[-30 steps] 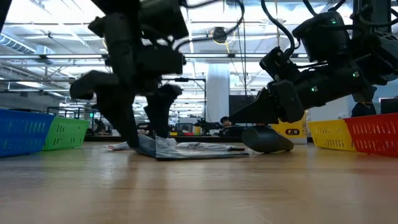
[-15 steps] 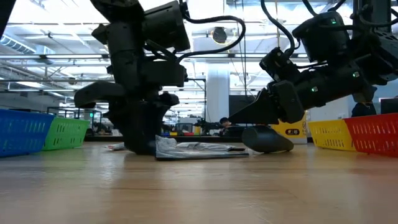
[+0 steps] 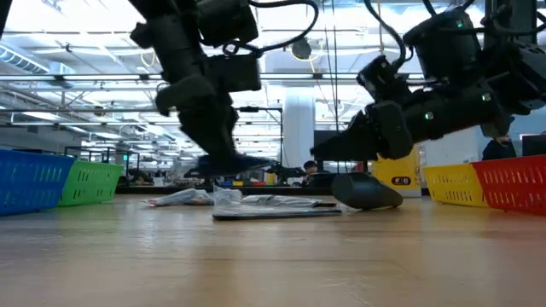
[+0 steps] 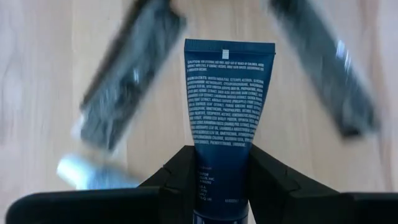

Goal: Pick & Place Travel size toiletries
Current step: Put the blue shave cream into the yellow bin

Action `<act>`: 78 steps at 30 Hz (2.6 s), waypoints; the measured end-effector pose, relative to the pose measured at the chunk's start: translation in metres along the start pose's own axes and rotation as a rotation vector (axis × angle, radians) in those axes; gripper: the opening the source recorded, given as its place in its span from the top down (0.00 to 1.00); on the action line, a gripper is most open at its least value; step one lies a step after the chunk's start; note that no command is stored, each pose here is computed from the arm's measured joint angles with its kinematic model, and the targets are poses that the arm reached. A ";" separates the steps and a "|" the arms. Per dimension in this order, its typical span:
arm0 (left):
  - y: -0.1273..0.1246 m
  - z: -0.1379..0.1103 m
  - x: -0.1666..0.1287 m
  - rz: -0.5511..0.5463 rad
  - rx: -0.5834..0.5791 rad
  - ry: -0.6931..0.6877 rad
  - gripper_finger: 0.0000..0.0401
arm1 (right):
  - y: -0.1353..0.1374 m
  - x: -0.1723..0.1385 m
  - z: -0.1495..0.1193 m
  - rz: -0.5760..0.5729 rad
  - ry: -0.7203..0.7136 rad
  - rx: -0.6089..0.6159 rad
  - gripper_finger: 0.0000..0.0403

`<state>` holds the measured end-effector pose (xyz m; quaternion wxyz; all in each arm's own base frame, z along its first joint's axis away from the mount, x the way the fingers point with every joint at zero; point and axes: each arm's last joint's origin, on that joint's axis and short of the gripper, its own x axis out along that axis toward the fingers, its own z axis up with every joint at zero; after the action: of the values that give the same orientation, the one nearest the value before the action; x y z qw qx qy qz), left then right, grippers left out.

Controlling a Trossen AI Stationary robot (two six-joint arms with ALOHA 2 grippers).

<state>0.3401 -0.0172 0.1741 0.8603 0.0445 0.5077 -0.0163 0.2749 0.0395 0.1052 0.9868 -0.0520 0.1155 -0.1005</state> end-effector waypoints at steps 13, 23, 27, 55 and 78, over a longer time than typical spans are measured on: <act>0.019 0.003 0.008 -0.314 -0.150 -0.214 0.74 | -0.009 -0.035 0.072 0.231 0.097 -0.541 0.46; 0.040 0.010 0.003 -0.444 -0.334 -0.294 0.74 | 0.005 -0.009 0.069 0.209 0.011 -0.862 0.42; 0.044 0.010 0.003 -0.479 -0.350 -0.298 0.74 | 0.006 -0.008 0.067 0.221 0.003 -0.924 0.47; 0.067 0.022 -0.032 -0.377 -0.115 -0.503 0.16 | 0.005 -0.062 0.084 -0.068 0.300 -0.605 1.00; -0.002 -0.028 0.039 0.229 -0.391 -0.907 0.23 | -0.093 -0.164 0.119 -0.271 1.208 0.561 1.00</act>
<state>0.3348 -0.0163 0.1264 0.9827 -0.0736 0.0686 0.1556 0.1300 -0.0075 0.2681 0.7040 0.2572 0.6085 -0.2609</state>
